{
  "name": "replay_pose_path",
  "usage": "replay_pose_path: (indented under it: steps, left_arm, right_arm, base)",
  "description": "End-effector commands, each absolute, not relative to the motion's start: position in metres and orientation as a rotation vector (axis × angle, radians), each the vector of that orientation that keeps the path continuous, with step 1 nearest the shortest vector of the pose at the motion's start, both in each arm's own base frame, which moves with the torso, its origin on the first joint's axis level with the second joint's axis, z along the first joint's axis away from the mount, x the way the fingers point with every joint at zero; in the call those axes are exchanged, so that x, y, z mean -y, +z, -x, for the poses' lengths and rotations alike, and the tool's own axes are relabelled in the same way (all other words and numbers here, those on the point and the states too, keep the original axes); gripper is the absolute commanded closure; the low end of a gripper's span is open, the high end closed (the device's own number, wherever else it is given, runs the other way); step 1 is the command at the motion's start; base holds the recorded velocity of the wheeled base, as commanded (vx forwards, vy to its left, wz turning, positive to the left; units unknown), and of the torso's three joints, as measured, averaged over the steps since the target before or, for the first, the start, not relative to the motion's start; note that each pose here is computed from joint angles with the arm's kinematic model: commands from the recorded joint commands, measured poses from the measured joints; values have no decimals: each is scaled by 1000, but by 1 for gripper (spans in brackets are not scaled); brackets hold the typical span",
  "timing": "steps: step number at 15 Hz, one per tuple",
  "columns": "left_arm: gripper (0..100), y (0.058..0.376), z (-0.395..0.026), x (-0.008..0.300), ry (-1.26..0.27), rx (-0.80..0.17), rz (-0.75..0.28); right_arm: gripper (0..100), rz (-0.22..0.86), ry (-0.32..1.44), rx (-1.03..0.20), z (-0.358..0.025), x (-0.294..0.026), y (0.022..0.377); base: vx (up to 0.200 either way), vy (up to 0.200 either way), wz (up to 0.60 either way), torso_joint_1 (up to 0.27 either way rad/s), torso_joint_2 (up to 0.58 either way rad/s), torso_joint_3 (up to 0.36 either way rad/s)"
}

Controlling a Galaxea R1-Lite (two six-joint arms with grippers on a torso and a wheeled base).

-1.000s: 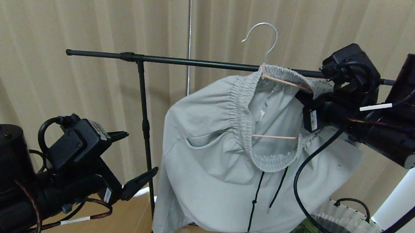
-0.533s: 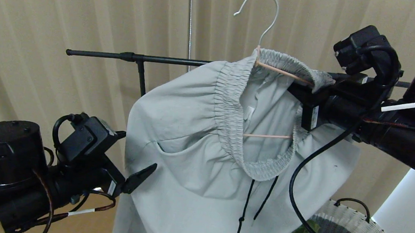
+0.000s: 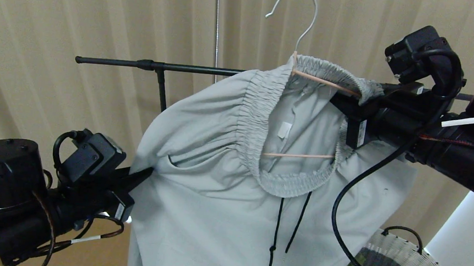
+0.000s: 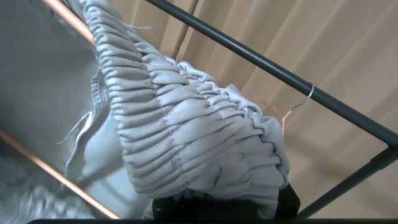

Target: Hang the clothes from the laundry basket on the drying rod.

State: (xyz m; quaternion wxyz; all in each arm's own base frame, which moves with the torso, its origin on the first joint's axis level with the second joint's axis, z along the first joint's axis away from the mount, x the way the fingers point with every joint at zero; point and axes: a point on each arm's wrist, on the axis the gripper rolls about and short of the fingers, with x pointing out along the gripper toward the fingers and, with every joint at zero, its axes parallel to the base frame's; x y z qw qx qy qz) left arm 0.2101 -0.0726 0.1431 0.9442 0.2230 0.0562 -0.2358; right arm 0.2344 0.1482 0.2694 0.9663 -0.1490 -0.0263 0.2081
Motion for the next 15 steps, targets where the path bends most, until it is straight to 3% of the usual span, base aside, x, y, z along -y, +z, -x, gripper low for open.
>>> replay_pose_path:
  steps: [1, 5, 11, 12, 15]
  left_arm:
    - [100, 140, -213, 62, -435, -135, -465]
    - [100, 142, -219, 26, -272, -136, -524]
    - [100, 145, -215, 24, -262, -122, -486]
    - [0, 146, -212, 26, -281, -113, -480]
    - [0, 159, -195, 32, -327, -37, -461]
  right_arm:
    - [100, 302, 414, 51, -235, -147, 269]
    - [100, 309, 398, 36, -238, -143, 266]
    - [100, 318, 401, 16, -241, -145, 259]
    - [100, 318, 401, 16, -241, -145, 259]
    - [100, 327, 399, 0, -245, -148, 256]
  base:
    - [0, 0, 0, 0, 0, 0]
    - [0, 0, 0, 0, 0, 0]
    - [0, 0, 0, 0, 0, 0]
    - [0, 0, 0, 0, 0, 0]
    - [0, 0, 0, 0, 0, 0]
